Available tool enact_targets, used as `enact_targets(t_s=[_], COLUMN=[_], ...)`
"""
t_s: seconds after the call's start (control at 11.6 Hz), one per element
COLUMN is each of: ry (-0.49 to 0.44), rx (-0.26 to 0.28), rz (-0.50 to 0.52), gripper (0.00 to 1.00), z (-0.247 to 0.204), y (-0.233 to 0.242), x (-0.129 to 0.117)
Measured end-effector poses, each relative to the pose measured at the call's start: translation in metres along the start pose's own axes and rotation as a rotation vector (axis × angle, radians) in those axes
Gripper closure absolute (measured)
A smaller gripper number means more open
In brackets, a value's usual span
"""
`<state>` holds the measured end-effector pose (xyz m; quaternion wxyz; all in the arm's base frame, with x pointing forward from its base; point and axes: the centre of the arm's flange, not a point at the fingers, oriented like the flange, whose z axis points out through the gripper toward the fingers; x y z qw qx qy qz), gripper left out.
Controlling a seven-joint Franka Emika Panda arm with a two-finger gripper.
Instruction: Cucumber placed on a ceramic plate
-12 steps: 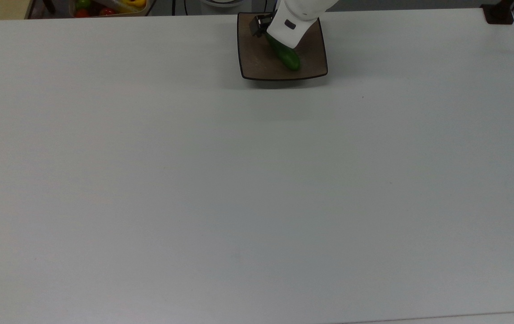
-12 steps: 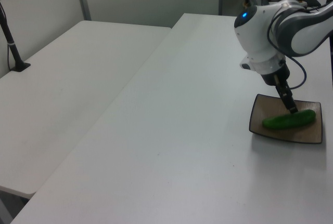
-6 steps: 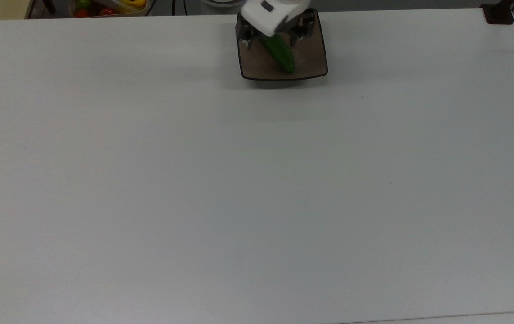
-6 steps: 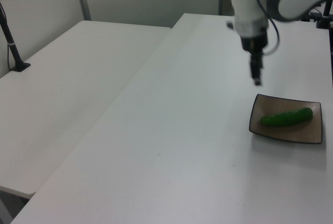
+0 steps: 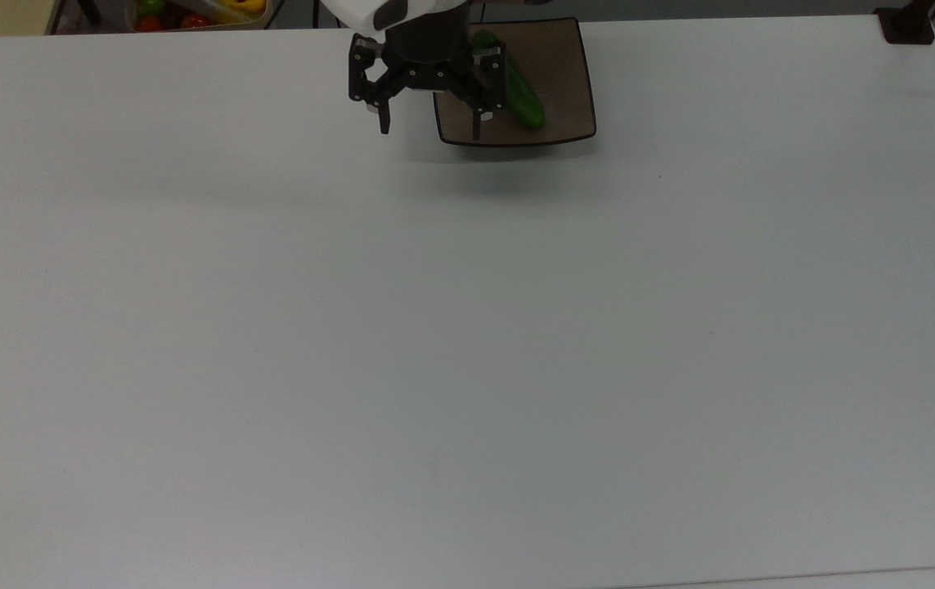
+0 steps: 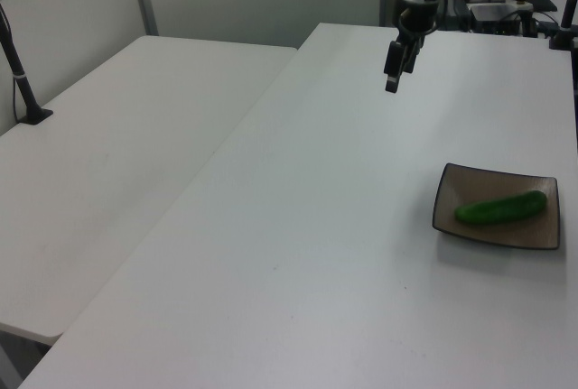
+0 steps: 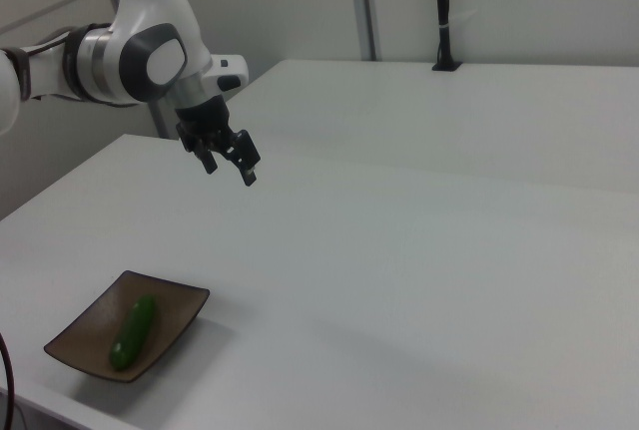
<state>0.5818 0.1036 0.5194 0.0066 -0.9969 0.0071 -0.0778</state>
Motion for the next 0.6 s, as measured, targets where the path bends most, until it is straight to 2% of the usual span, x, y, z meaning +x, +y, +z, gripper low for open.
enact_targets(t_s=[0.17,0.34,0.6], ry=[-0.029,-0.072,-0.070], rx=[-0.010,-0.020,-0.023], rz=[0.017,-0.012,-0.002], gripper=[0.00,0.00,0.00], z=[-0.003,-0.005,-0.011], y=[0.013,0.027,0.043], x=[0.000,-0.001,0.002])
